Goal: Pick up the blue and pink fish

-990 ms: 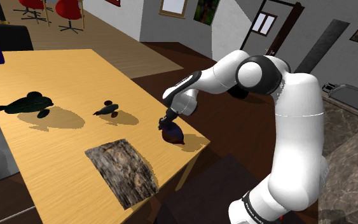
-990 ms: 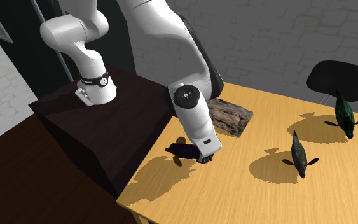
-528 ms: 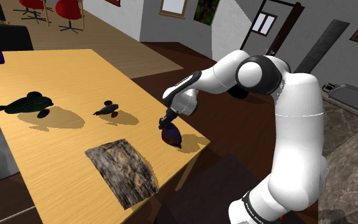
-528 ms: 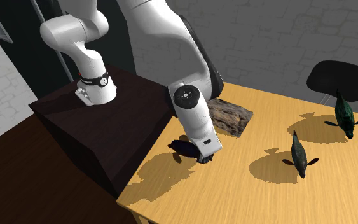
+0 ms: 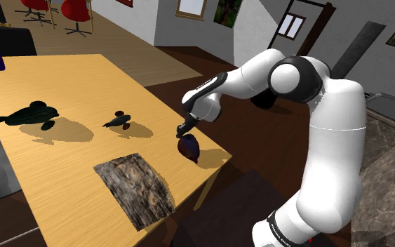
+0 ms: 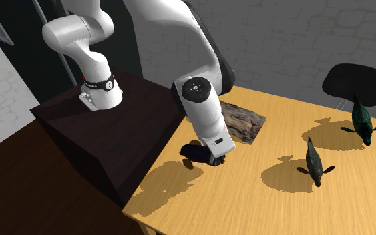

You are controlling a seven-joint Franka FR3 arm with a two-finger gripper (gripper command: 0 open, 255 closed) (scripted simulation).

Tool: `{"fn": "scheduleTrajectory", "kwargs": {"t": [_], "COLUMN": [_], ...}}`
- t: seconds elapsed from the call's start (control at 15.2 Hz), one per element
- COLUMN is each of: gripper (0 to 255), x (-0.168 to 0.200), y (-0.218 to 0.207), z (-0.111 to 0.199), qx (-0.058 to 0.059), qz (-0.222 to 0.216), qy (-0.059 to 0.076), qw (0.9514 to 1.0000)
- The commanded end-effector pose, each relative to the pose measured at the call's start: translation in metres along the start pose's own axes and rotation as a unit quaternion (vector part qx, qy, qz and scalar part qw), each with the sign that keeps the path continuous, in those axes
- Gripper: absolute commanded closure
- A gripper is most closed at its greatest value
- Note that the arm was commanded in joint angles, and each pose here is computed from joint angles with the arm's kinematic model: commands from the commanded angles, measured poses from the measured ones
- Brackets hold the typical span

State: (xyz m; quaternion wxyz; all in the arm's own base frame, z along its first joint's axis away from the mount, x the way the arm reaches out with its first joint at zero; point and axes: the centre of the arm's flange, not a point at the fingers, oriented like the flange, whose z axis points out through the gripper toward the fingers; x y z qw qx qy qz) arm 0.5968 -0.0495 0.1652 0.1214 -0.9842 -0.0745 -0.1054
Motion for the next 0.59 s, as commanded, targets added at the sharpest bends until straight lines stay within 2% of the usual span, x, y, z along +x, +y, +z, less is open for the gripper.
{"fn": "scheduleTrajectory", "kwargs": {"t": [0.0,0.4,0.53], "gripper": [255,255,255], "x": [0.003,0.010,0.010], "y": [-0.004,-0.011,-0.011], "z": [-0.011,-0.041,-0.042], "qx": [0.000,0.000,0.000], "qz": [0.000,0.000,0.000], "qy": [0.000,0.000,0.000], "qw": [1.0000,1.0000,1.0000]}}
